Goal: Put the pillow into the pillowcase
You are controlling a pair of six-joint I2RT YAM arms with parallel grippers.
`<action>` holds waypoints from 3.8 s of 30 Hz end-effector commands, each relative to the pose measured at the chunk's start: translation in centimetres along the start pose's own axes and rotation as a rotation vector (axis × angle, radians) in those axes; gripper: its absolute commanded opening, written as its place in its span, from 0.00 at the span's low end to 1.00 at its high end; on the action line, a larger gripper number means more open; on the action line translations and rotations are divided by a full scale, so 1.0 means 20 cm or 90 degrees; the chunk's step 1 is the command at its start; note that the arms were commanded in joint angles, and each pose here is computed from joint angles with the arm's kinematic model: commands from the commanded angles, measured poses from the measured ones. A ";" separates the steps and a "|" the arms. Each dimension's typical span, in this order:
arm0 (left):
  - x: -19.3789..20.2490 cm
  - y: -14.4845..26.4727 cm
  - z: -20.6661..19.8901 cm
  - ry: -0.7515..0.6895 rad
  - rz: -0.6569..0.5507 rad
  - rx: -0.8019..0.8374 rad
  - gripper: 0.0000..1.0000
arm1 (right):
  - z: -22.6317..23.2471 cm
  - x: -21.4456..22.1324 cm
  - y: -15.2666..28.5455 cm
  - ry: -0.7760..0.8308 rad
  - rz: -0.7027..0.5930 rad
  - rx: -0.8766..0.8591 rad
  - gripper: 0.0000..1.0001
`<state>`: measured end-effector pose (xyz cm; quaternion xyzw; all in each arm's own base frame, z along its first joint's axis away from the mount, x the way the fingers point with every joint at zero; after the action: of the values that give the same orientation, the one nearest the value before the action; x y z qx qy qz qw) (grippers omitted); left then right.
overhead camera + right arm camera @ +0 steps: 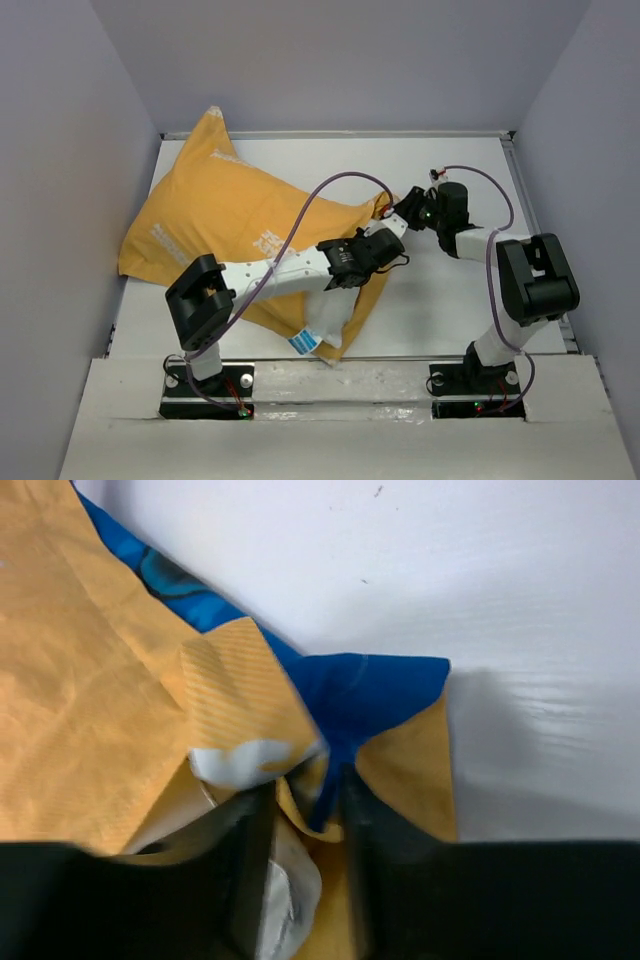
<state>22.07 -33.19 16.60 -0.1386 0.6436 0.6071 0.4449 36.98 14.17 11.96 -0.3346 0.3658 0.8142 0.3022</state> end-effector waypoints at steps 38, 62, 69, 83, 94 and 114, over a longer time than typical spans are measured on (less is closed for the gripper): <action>-0.61 -0.14 0.62 0.299 -0.261 -0.002 0.00 | 0.18 -0.84 0.82 0.191 -0.141 0.182 0.67; -0.82 -0.10 0.66 0.474 -0.307 0.302 0.00 | 0.29 0.04 -0.13 0.156 0.044 0.139 0.48; -0.81 -0.09 0.68 0.476 -0.311 0.304 0.00 | 0.21 0.12 -0.31 0.195 0.071 0.221 0.56; -0.81 -0.14 0.72 0.475 -0.323 0.257 0.00 | 0.20 0.18 -0.28 0.251 0.080 0.320 0.00; -0.89 -0.41 0.97 0.434 -0.383 0.027 0.00 | 0.38 0.28 0.31 0.250 0.101 0.137 0.00; -0.34 -0.49 0.91 0.389 -0.308 -0.015 0.00 | 0.54 -0.39 1.14 0.248 -0.251 0.282 0.00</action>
<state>41.00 -26.17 18.88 -0.4043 0.7493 0.3670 0.3746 21.34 13.26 26.61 -0.4891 0.4682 0.6647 0.3157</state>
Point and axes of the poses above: each gripper's point midway between its finger pads, its own y axis back along the fingers, its own z axis along the line the jaws close on, x = y × z, the point moved 5 cm from there along y, back along the fingers, and after that the axes turned 15 degrees about y, right-handed, at the moved point
